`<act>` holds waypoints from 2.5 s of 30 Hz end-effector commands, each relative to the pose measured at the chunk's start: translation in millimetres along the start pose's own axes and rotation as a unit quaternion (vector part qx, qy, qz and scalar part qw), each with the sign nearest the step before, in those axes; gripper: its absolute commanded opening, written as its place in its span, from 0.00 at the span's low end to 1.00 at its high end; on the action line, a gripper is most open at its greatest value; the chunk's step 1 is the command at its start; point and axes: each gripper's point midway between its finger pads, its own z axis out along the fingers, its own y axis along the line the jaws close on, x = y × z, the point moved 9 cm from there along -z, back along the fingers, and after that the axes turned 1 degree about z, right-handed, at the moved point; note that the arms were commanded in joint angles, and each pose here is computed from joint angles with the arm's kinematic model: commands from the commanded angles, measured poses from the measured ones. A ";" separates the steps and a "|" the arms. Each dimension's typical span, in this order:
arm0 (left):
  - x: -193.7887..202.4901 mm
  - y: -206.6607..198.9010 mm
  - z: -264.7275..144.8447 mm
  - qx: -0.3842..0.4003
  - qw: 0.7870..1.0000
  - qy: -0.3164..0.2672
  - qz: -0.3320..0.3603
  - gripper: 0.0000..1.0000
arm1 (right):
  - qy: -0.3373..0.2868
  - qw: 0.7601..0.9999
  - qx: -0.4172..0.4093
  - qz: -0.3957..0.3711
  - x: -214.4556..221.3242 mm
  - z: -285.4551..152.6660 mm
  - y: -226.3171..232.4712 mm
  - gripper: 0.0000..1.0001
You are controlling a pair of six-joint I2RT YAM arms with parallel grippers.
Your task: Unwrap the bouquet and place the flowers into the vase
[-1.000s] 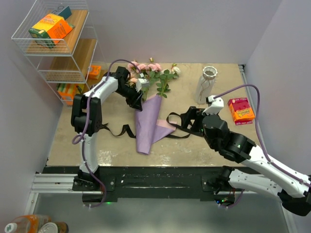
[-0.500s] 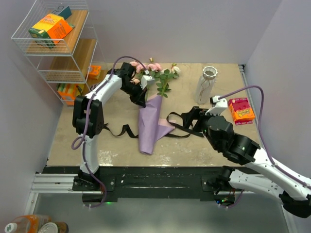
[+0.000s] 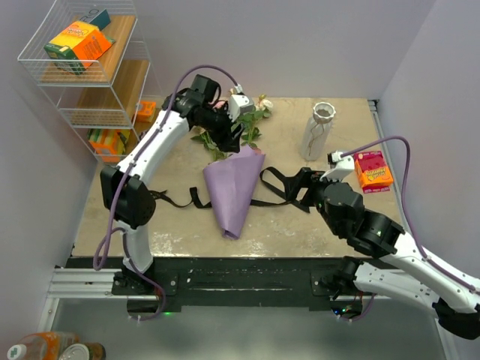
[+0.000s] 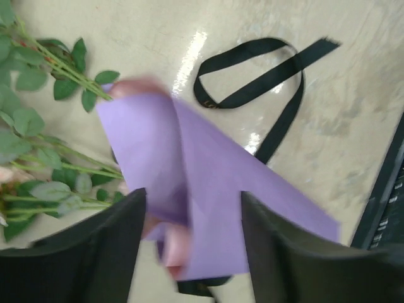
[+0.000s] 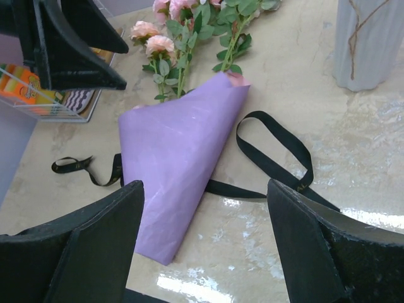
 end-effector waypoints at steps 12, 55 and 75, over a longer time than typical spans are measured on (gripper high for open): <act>78.7 32.6 -1.5 0.054 0.997 0.030 -0.041 0.99 | -0.004 1.000 -0.002 -0.002 -0.3 -1.3 -1.2 0.83; 1.9 -28.8 -12.7 0.123 0.989 0.022 0.076 0.58 | -0.005 1.000 -0.029 0.009 -1.5 -0.7 5.9 0.83; 36.4 -9.1 20.3 0.010 0.997 0.045 -0.055 0.66 | -0.046 0.999 -0.020 0.005 -32.7 -26.8 -5.4 0.83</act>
